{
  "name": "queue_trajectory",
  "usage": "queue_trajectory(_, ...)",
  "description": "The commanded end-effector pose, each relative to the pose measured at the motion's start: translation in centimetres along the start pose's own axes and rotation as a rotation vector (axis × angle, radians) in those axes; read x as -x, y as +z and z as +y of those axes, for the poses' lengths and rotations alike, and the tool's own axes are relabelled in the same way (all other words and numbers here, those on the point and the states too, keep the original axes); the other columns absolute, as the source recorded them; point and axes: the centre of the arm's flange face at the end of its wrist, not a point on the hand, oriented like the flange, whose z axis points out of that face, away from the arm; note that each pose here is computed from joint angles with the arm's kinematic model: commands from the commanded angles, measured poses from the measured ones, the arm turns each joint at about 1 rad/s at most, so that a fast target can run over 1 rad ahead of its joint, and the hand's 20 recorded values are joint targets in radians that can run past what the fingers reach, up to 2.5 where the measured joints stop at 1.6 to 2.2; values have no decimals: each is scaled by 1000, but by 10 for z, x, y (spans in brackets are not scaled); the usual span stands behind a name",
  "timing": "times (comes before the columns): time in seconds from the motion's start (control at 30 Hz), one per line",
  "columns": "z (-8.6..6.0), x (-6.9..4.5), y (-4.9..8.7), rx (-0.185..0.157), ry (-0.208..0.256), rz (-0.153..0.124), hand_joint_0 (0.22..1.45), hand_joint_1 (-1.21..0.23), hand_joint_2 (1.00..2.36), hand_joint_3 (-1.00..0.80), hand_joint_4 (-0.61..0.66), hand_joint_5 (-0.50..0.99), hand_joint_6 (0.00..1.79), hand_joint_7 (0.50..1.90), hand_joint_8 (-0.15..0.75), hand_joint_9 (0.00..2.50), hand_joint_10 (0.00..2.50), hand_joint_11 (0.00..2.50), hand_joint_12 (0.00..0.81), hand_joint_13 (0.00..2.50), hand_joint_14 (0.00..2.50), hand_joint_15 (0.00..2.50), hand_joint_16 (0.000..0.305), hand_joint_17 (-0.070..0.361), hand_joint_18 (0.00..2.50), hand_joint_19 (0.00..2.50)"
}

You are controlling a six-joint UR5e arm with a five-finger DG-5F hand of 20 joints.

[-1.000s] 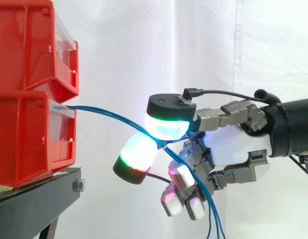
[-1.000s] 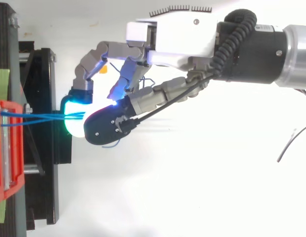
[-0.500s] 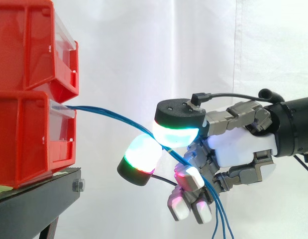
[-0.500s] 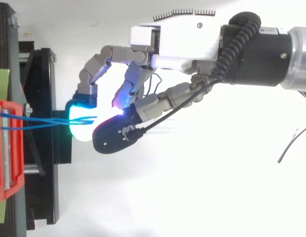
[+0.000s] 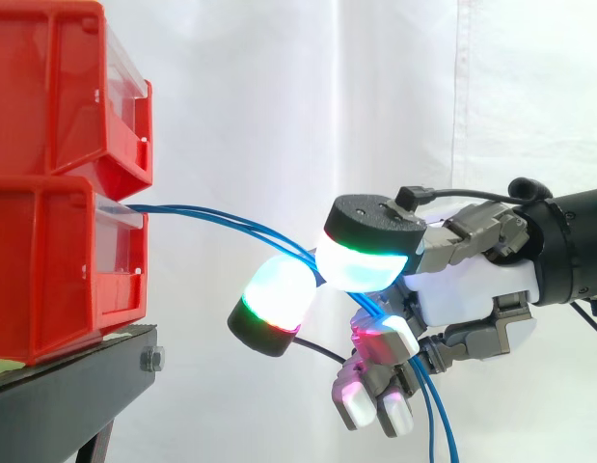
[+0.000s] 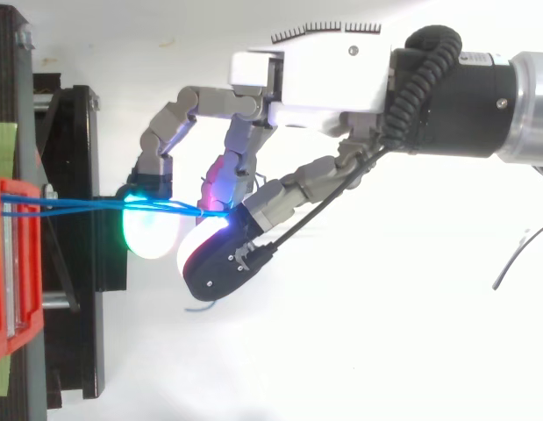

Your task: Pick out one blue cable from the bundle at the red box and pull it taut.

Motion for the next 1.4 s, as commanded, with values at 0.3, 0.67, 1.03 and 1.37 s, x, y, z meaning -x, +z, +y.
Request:
queue_trajectory(0.3,0,-1,0,0,0,2,579,-420,1000,-500,-41,-110,896,643,291,1244,25,730,320,1017,19,521,46,104,922,681)
queue_trajectory(0.67,0,-1,0,0,2,2,599,-622,1021,-248,-35,-105,924,647,305,1241,26,744,330,1019,19,527,47,105,924,679)
queue_trajectory(1.03,1,-1,0,3,2,2,653,-775,1021,-241,-82,-111,943,675,294,1230,26,756,323,1004,21,522,46,103,922,652)
queue_trajectory(1.37,-1,-1,0,-1,1,3,627,-747,1000,-500,-22,-107,942,634,281,1259,30,771,315,1003,21,520,45,102,918,660)
